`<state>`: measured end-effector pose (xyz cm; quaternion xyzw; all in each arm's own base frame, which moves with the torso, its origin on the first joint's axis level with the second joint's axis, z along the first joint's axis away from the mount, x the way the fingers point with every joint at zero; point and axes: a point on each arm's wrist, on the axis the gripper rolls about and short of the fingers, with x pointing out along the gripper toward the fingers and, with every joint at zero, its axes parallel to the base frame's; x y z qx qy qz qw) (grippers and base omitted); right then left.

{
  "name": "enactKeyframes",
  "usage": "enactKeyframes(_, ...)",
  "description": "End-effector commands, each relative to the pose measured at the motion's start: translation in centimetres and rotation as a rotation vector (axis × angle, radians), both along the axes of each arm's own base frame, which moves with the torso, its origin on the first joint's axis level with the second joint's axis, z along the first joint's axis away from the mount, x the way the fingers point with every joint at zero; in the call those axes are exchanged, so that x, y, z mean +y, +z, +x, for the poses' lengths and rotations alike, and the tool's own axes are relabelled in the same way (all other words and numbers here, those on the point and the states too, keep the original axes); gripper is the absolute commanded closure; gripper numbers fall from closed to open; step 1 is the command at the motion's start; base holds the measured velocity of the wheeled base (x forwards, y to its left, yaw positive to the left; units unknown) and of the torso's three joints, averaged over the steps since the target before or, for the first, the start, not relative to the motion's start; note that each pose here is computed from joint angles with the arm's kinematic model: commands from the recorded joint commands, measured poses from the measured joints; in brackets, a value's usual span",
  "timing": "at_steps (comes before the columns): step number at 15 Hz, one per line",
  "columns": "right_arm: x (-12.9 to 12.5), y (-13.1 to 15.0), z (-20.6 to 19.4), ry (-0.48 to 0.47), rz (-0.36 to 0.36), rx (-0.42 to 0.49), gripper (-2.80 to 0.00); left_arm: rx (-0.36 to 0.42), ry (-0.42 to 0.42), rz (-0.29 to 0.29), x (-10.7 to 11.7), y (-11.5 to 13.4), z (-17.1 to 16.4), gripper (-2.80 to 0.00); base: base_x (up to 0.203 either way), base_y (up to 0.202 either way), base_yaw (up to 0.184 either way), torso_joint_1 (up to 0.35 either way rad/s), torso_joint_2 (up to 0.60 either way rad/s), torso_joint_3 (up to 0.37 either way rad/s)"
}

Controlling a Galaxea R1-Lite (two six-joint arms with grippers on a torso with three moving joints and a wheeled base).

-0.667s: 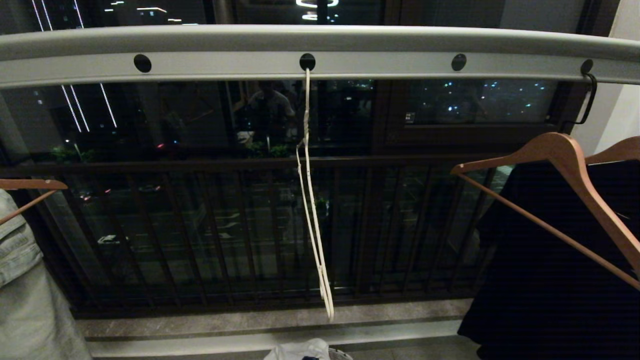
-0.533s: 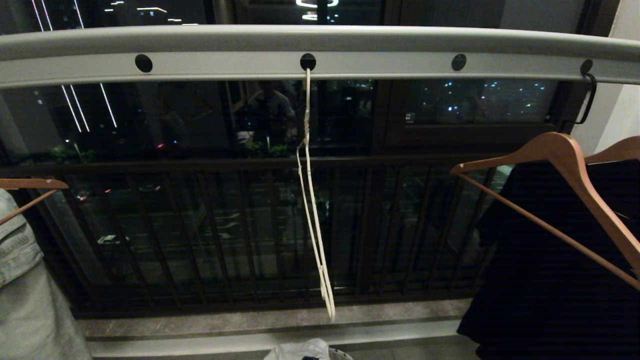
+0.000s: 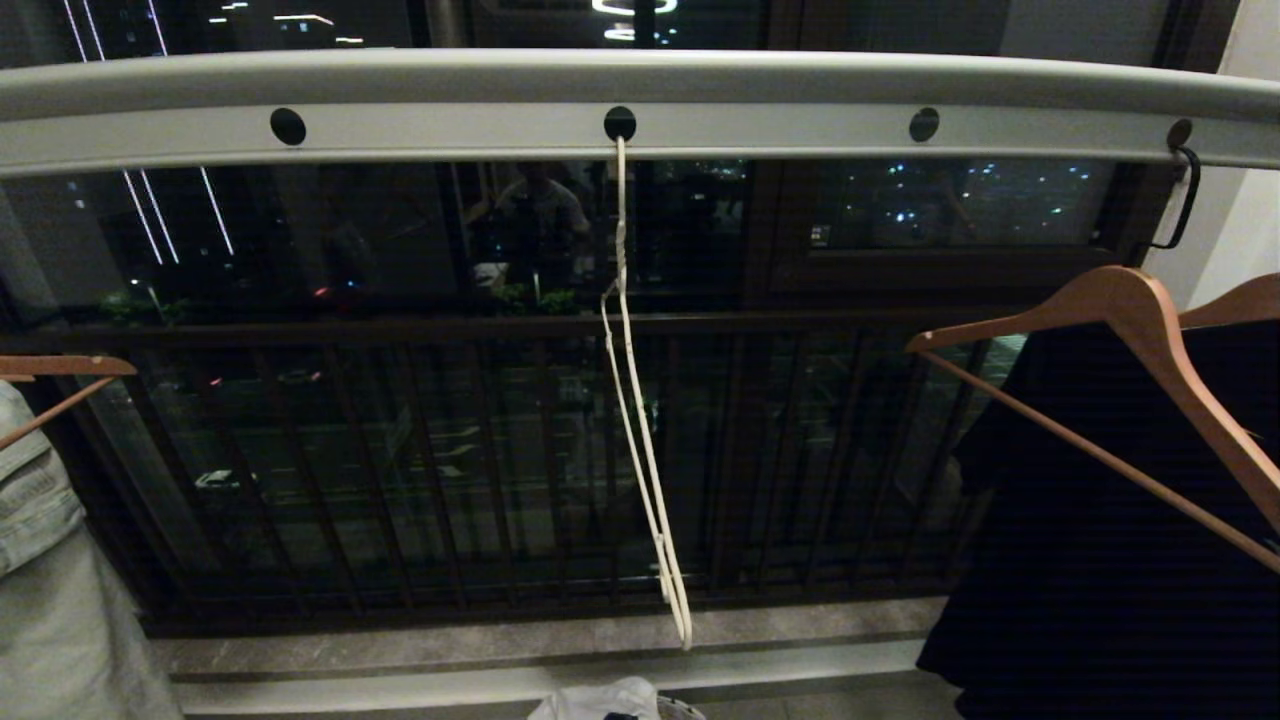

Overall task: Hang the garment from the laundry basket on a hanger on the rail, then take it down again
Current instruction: Pick up the clothes rack on the clothesline

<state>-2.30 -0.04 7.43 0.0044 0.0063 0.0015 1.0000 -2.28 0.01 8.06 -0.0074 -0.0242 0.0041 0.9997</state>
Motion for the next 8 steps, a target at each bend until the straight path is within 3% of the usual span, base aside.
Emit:
enactKeyframes(1,0.0,0.2,-0.1,-0.023,-0.009,-0.004,0.00,0.015,0.001,0.001,0.0,-0.4,0.1,0.00,0.000,0.000,0.000,0.000,0.00,0.000)
enactKeyframes(5,0.0,5.5,-1.5,-0.013,-0.017,-0.063,0.00,0.014,0.001,0.000,0.0,-0.4,0.1,0.00,0.000,0.000,0.000,0.000,0.00,0.000)
enactKeyframes(8,0.3,10.8,-1.2,0.127,-0.039,0.014,0.00,0.015,0.001,0.000,0.0,-0.4,0.1,0.00,0.000,0.000,0.000,0.000,0.00,0.000)
